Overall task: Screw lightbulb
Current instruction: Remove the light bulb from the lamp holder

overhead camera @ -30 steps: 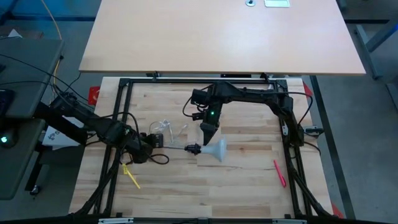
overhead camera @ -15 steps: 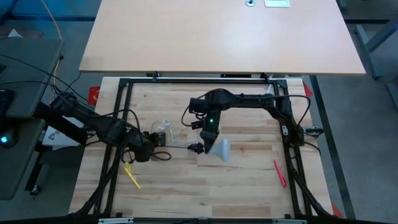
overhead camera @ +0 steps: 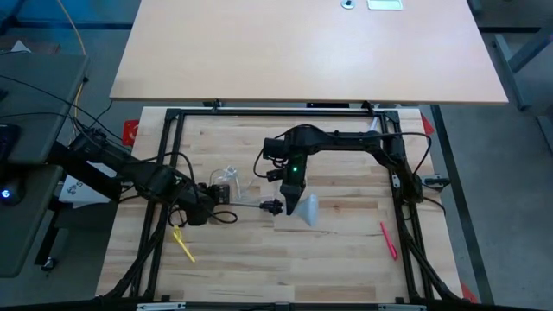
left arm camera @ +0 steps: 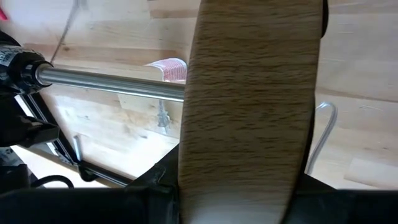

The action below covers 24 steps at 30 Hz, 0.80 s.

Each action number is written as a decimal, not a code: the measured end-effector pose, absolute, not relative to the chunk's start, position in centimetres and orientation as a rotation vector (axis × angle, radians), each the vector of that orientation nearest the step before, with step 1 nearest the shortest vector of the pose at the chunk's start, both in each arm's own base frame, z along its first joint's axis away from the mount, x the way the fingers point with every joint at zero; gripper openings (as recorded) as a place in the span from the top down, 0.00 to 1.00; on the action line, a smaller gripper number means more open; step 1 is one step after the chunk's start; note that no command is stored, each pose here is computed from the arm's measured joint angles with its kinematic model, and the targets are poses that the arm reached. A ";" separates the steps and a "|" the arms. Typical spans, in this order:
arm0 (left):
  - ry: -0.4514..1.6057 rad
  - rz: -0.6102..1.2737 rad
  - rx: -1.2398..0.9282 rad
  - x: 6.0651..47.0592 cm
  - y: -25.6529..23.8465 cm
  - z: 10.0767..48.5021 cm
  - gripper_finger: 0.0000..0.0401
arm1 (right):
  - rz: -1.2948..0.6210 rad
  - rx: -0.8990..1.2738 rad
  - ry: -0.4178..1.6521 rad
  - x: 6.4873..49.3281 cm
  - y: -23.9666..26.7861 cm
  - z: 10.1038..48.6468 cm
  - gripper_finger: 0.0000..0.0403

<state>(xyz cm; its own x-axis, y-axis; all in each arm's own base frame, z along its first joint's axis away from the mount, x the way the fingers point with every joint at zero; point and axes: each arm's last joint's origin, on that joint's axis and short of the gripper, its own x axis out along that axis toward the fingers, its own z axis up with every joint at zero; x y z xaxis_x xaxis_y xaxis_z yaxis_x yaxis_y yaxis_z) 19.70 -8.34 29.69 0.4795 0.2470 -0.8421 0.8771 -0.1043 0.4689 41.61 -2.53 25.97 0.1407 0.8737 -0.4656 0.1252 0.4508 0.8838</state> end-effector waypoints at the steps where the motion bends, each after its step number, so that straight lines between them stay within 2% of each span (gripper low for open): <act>1: 0.988 -0.717 1.627 19.7 -8.3 29.7 0.73 | 0.692 0.986 1.338 41.6 -2.5 26.0 0.47; 10: 0.982 -0.724 1.615 19.7 -8.3 29.7 0.73 | 0.691 0.969 1.338 41.6 -2.5 25.9 0.64; 16: 0.972 -0.737 1.543 19.7 -8.5 29.6 0.73 | 0.700 0.958 1.333 41.6 -2.4 25.9 0.64; 24: 0.960 -0.803 1.275 19.8 -8.4 29.5 0.73 | 0.664 0.855 1.340 41.7 -2.1 25.7 0.64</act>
<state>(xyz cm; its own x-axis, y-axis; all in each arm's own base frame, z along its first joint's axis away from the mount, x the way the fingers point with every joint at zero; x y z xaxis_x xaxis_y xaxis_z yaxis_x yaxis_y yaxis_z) 19.79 -8.42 29.52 0.4045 0.0263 -0.9142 0.9045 0.1364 0.4041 41.71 -2.07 25.73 0.1324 0.8252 -0.5491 0.0634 0.5457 0.8356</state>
